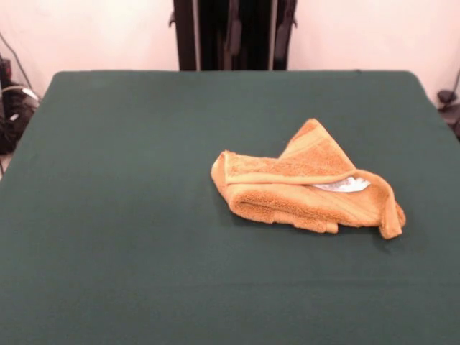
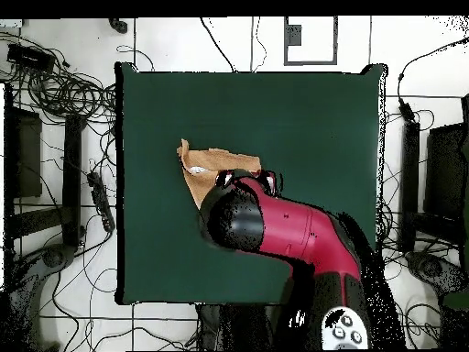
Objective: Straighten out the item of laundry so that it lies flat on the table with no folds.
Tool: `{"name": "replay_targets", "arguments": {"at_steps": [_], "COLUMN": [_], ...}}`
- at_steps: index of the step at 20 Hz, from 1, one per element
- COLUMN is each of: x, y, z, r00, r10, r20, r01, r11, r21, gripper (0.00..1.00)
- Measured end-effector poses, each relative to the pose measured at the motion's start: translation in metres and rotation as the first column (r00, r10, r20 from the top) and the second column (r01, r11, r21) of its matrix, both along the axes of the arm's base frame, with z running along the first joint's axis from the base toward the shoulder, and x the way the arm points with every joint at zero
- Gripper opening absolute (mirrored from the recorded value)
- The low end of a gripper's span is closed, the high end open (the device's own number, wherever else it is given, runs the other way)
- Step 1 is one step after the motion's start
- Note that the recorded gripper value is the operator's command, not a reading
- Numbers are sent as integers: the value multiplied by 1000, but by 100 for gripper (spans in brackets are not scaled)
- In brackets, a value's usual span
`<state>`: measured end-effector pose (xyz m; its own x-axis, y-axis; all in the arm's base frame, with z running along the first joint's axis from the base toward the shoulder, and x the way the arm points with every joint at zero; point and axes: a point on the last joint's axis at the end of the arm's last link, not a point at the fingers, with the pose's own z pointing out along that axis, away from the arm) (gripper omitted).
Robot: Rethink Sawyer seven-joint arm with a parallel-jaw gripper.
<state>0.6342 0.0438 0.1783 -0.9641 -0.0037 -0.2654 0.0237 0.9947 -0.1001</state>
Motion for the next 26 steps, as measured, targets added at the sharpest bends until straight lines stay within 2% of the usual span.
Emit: {"name": "replay_targets", "arguments": {"at_steps": [4, 5, 7, 8, 26], "x": [7, 10, 12, 13, -2], "y": [3, 7, 9, 13, 34], "z": [-23, -37, -44, -58, -156], "r00": [1000, 1000, 1000, 1000, 1000], "r10": [7, 13, 16, 19, -1], "r20": [17, 24, 25, 24, 4], "r01": [-7, -13, -16, -19, 0], "r11": [1000, 1000, 1000, 1000, 999], "r21": [-1, 4, 7, 12, 54], "gripper": [100, 100, 100, 100, 100]}}
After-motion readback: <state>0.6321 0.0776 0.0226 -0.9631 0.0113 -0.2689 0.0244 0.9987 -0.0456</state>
